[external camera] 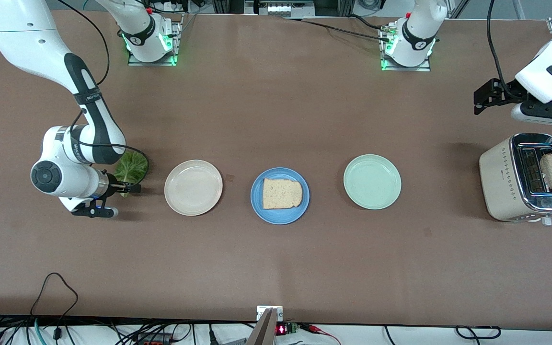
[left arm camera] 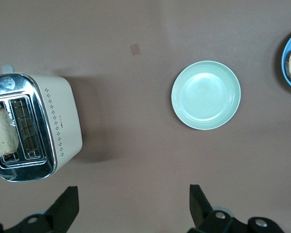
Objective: Make sandwich in blue plate with both arms
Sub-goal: 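Grasp the green lettuce leaf with the right gripper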
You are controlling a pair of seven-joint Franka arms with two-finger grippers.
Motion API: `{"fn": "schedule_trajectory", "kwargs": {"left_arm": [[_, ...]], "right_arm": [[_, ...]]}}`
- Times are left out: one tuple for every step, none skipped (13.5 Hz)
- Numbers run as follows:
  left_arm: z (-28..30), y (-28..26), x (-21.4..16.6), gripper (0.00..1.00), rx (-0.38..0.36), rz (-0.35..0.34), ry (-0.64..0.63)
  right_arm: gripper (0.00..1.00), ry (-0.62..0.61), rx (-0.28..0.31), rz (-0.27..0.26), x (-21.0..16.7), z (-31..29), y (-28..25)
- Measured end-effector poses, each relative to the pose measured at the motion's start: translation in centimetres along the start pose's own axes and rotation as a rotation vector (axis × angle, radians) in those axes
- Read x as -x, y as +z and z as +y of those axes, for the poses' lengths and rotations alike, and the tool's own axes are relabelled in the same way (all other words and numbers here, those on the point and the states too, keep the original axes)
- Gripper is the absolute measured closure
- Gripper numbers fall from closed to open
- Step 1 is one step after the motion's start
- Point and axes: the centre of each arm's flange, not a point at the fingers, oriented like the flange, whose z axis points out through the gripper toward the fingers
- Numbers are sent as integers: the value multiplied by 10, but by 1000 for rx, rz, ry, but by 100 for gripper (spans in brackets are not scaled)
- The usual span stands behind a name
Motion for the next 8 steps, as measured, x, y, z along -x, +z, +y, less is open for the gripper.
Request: {"fn": "schedule_trajectory", "kwargs": {"left_arm": [[0, 1, 0, 0, 0, -1, 0], [0, 1, 0, 0, 0, -2, 0], [0, 1, 1, 0, 0, -6, 0], [0, 2, 1, 0, 1, -13, 0], [0, 2, 2, 0, 1, -17, 0], [0, 2, 2, 0, 1, -18, 0], [0, 2, 2, 0, 1, -19, 0], [0, 2, 2, 0, 1, -19, 0]], "right_arm": [[0, -2, 1, -5, 1, 0, 2], [0, -9, 2, -8, 2, 1, 4], [0, -22, 3, -10, 3, 2, 4], [0, -40, 3, -11, 3, 4, 5], [2, -50, 4, -12, 3, 6, 6], [5, -56, 4, -13, 3, 8, 7], [5, -60, 4, -14, 3, 9, 8], [14, -66, 5, -14, 4, 9, 10]]}}
